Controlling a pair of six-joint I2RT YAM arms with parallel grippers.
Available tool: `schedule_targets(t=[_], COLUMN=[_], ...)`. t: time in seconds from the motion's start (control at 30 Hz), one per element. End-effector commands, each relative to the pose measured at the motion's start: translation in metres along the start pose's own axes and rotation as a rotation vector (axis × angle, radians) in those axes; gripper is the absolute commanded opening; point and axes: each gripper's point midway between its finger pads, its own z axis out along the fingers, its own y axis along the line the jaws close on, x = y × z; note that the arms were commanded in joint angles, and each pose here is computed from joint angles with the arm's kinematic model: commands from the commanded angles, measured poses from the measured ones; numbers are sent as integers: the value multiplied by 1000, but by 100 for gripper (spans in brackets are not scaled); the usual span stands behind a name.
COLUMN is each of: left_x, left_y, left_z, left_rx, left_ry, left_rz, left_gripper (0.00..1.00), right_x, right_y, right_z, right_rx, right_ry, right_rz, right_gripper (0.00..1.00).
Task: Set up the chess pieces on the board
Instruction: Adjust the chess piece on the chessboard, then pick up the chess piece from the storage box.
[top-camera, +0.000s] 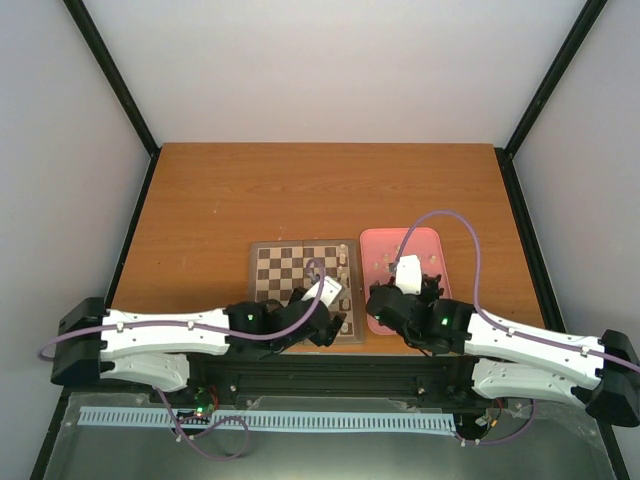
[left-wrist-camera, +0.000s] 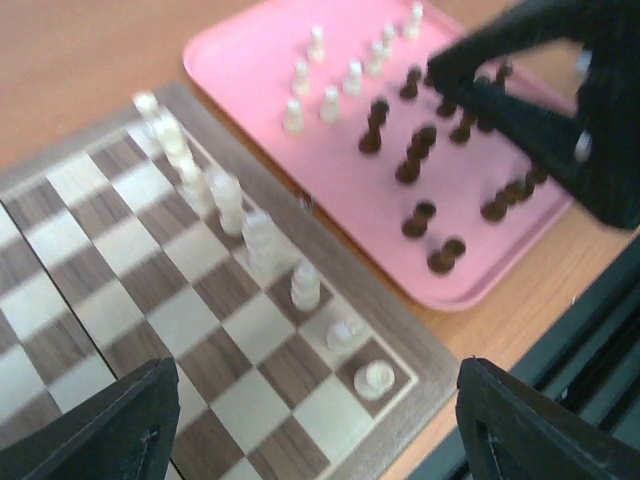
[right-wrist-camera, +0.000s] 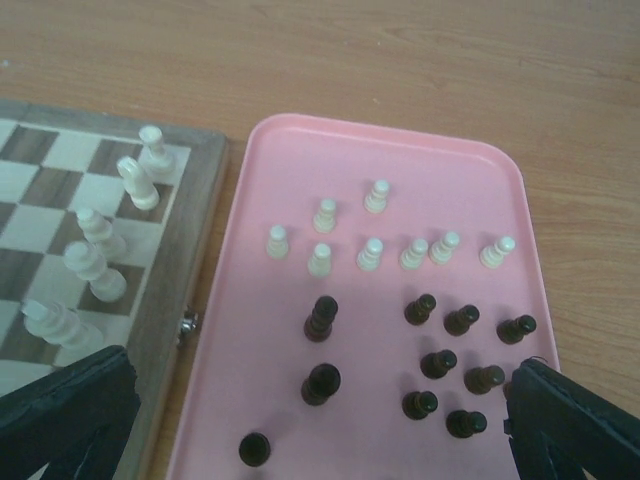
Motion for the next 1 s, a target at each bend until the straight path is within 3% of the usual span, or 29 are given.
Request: schedule_targets(t=[0.0,0.13,0.33,0.53,0.77,0.87,0.97], left_x=[-54,-105,-171,-211,-207,-210,-215], left_y=[6,29,102,208,301,325,334], left_z=[-25,-26,-17,-13,9,8,10], left_rx=[-84,-172,-233,-350,-425,-444,-422], left_ry=[-122,-215,-309,-321,-235,-224,-234], left_rz=[62,26,-118,-235,-327,-333,-326], left_gripper=[78,80,80,81,81,81,81], right_x=[-28,-43,-69,-97,-121,-108,-88], right_y=[0,10,-2,-41,-51,-46,-43], right_z=[-6,7,38,77,140,169,186], right_rx=[18,5,40,97,94,85,79], right_ry=[-44,-18,30,60,163,249,321], right_rz=[49,45,75,162,138,97,74], right_gripper=[100,100,100,99,84,66,61])
